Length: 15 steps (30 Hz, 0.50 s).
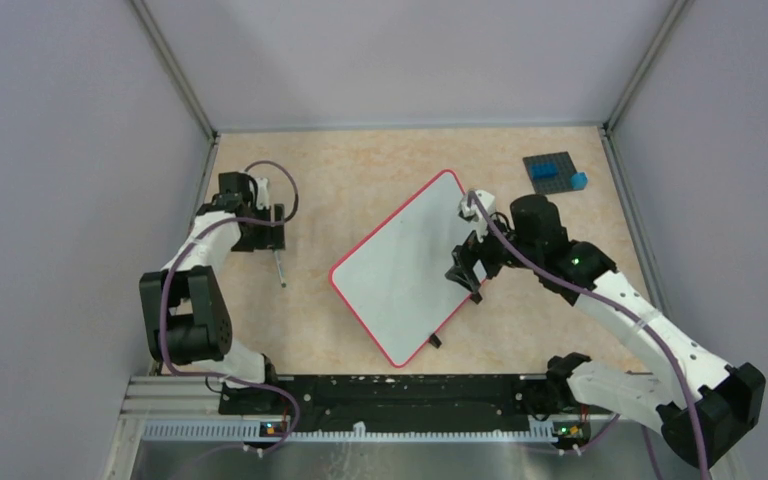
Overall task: Write a sentence on the whiteboard
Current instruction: Pick up the whiteboard marker from the center of the board.
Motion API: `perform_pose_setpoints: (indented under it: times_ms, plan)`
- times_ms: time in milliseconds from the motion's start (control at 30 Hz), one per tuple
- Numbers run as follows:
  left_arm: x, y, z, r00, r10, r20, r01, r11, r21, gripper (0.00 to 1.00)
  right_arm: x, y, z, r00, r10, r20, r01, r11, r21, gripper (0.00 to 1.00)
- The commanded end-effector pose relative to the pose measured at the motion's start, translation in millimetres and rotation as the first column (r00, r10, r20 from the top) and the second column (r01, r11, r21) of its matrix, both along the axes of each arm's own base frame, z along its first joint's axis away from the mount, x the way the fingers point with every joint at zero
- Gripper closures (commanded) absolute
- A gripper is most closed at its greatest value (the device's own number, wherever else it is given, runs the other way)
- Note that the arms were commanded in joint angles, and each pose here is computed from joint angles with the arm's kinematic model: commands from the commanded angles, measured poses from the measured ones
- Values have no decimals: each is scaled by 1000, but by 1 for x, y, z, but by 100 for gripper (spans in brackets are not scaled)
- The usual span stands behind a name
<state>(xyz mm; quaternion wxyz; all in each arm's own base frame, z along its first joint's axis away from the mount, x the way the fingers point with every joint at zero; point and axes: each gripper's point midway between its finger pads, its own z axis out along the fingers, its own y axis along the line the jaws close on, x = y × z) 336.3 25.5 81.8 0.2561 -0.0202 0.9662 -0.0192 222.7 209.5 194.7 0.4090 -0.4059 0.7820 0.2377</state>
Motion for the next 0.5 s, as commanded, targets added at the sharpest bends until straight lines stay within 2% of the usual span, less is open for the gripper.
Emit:
perform_pose_setpoints:
  times_ms: [0,167,233,433,467]
  plan:
    - [7,5,-4,999,45,-18,-45,999,8,22,-12,14,52,998,46,33,-50,991,127,11]
    - [-4,-5,-33,992,74,-101,-78,996,-46,32,-4,12,90,994,4,108,-20,988,154,10]
    - [-9,-6,-44,987,84,-134,-89,995,-36,34,6,8,101,990,-73,117,52,983,175,10]
    - [-8,-6,-58,984,96,-150,-100,995,-17,41,30,-3,131,961,-223,164,186,959,214,9]
    - [-7,-6,-59,984,98,-152,-101,995,-13,42,32,-3,136,958,-229,175,190,958,214,5]
